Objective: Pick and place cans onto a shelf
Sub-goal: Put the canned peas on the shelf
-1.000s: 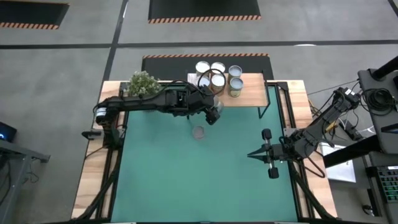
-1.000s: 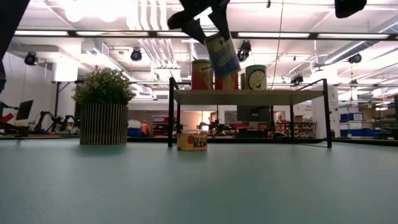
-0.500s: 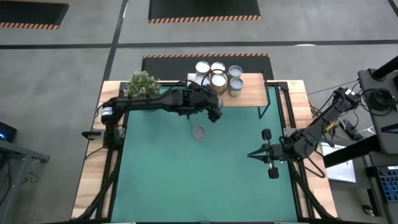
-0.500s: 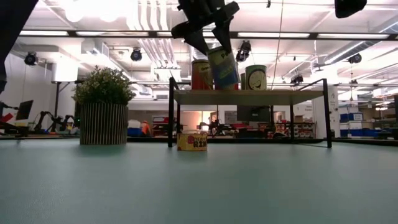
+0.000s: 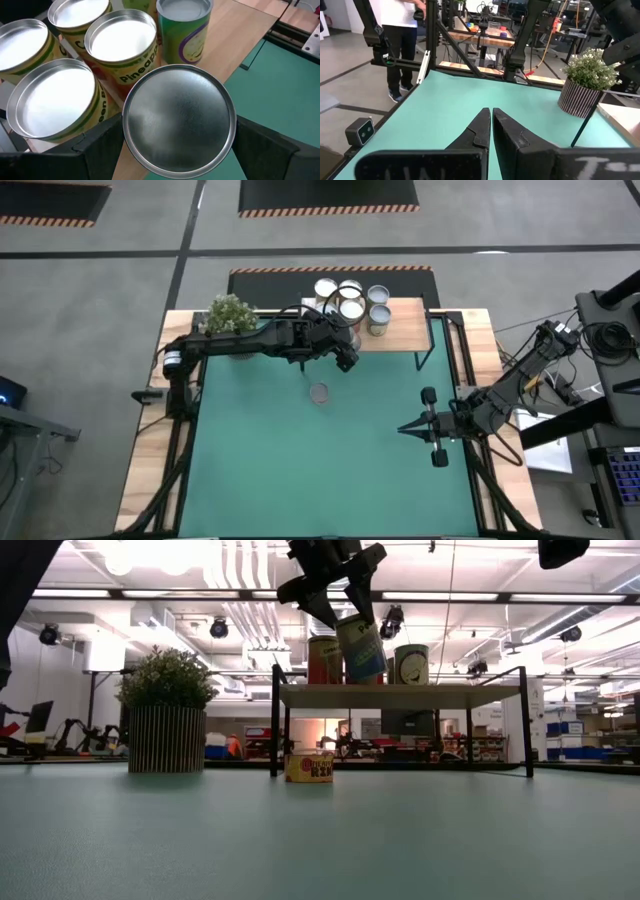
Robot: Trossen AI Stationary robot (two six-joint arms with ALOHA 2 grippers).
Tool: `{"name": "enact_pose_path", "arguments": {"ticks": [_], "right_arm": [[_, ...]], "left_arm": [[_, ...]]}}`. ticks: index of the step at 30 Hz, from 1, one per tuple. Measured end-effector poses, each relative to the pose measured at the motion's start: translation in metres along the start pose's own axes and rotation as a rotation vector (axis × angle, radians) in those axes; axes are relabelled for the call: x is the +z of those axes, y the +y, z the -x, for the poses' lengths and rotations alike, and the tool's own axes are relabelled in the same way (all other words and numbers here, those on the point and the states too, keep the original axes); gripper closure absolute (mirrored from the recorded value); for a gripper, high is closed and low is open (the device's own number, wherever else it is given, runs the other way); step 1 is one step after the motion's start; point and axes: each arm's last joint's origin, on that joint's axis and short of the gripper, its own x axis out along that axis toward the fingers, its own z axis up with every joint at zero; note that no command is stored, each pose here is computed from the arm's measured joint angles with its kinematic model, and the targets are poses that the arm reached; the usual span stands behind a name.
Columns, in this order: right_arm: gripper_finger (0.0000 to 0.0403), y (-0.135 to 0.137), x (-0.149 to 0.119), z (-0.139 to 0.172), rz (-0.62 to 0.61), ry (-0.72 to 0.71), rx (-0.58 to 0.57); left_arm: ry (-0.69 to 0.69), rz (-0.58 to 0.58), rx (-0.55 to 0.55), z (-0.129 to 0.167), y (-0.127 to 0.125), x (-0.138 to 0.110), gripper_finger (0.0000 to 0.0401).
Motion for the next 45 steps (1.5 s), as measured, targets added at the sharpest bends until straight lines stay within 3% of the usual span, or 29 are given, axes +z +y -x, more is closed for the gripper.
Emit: {"name": "enact_pose_path", "arguments": {"ticks": [13, 31, 35, 39, 45], "right_arm": [[0.0394, 0.0, 0.0, 0.0, 0.0, 0.0, 0.0], [0.0394, 0.0, -0.003, 0.0, 0.001, 0.023, 0.001], [0.0394, 0.0, -0.003, 0.0, -0.005, 0.026, 0.001], [0.0394, 0.0, -0.004, 0.0, -0.02, 0.034, 0.001], [0.0394, 0.0, -0.009, -0.002, -0.086, 0.073, -0.057]], "left_arm": [[-0.025, 0.023, 0.0, -0.002, 0.003, 0.004, 0.0053], [-0.081, -0.036, 0.089, 0.003, 0.005, 0.01, 0.0051], [-0.094, -0.099, 0.077, 0.008, 0.001, 0.012, 0.0051], [-0.17, -0.189, 0.023, 0.041, -0.015, 0.021, 0.0051], [-0.232, -0.517, 0.003, 0.083, -0.061, -0.002, 0.0053]]}}
